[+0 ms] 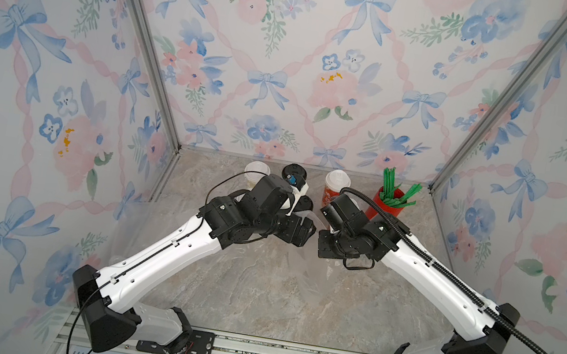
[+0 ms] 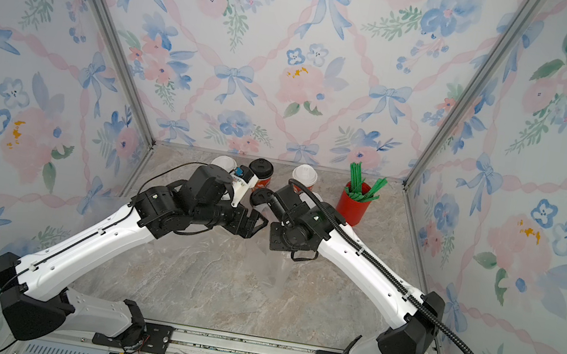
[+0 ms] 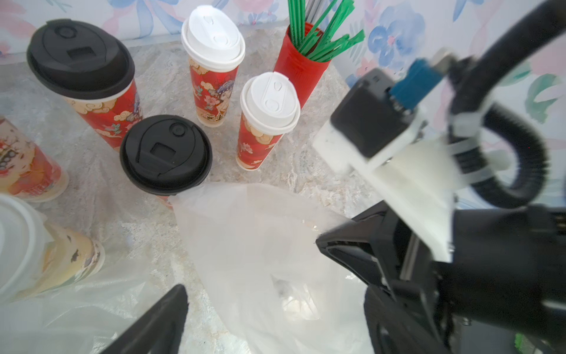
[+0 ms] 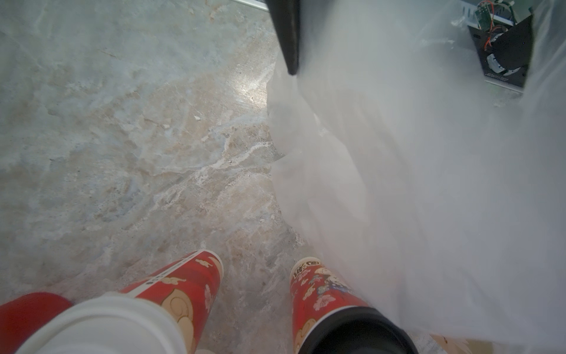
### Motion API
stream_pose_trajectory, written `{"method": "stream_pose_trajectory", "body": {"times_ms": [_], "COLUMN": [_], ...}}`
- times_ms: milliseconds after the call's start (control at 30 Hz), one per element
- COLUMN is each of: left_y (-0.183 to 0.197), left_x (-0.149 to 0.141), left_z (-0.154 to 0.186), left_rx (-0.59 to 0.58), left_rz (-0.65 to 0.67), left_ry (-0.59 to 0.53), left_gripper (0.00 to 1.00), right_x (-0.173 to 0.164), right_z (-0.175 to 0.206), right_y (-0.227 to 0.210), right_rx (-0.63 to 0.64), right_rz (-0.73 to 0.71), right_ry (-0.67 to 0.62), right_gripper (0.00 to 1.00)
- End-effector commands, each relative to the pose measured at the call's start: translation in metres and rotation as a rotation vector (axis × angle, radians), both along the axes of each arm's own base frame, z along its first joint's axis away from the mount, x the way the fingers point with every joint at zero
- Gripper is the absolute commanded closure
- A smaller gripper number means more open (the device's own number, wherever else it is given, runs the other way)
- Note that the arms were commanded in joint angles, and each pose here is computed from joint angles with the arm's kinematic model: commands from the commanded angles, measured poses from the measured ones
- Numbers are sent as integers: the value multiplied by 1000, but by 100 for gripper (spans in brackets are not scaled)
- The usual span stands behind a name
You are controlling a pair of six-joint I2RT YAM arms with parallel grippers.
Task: Pack milk tea into plastic carrier bags
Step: Adjust the plastic carrier bag at the center of the board.
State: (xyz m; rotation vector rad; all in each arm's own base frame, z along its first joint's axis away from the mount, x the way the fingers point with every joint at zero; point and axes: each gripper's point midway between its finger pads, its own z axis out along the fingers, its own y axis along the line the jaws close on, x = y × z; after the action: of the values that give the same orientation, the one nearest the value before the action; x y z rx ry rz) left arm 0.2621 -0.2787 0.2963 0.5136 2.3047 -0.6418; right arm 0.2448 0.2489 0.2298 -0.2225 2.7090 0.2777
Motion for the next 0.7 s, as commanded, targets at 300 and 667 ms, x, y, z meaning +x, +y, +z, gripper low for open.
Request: {"method": "stream_pose_trajectory", "body": {"times_ms": [300,667], "left_y": [44,44], "left_x": [-11,-2], "left_z": [-56,-60], "left_rx": [166,126], "left_rz": [154,153], "left_ry": [83,94], "left_gripper": [25,67], "right_x": [3,-3], "right_z": [11,5], "right_y": [-5,-4], "right_rx": [111,171], "right_rz": [-117,-127], "right_ry": [-80,-38], "right_gripper": [100,100]}}
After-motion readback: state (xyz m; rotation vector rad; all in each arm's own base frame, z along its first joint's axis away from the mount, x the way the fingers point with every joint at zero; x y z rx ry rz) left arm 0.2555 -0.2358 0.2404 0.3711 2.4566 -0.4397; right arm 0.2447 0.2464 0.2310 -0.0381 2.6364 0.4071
